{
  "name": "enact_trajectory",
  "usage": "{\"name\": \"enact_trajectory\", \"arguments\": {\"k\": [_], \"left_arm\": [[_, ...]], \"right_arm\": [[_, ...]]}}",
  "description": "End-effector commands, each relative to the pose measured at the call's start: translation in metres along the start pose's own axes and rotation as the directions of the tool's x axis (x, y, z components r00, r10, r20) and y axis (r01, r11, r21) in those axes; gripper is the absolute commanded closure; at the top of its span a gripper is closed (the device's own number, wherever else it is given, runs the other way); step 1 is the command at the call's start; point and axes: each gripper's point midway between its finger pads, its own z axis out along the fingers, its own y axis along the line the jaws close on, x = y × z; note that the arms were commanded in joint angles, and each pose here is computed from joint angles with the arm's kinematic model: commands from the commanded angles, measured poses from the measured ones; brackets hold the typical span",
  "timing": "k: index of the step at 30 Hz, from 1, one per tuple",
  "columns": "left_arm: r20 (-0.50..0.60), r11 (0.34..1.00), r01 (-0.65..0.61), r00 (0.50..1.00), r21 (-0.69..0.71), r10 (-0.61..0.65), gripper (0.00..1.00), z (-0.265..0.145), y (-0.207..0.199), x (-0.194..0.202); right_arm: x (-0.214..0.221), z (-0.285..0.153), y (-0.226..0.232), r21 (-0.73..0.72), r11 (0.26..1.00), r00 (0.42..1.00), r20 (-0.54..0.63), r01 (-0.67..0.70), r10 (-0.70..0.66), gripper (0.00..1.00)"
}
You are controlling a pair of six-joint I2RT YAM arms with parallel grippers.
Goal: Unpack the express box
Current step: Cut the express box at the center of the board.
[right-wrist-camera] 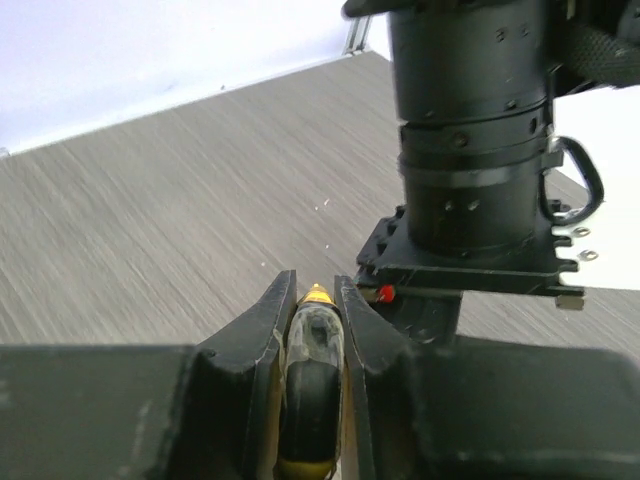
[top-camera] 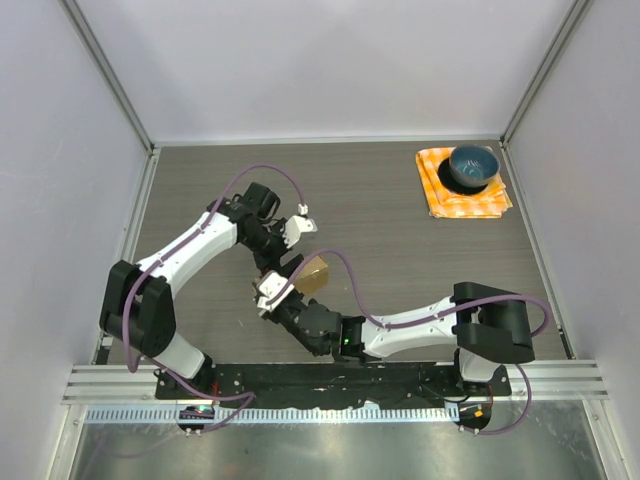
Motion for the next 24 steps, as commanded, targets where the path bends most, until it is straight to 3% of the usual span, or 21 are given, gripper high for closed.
{"name": "enact_trajectory", "arguments": {"k": [1,24], "left_arm": [[-0.016,1.000,0.015,1.000,-0.007,-0.015,0.05,0.006,0.001,0.004],[-0.036,0.980,0.123,0.991,-0.155,-0.130,0.15,0.014,0.015,0.013]], "right_arm": [[-0.025,0.010,-0.010,0.045,0.991,0.988,0.102,-0.123,0.118,0.99],[0.021,0.017,0.011,-0.012,0.991,0.991,0.006,-0.130,0.130,0.99]]}}
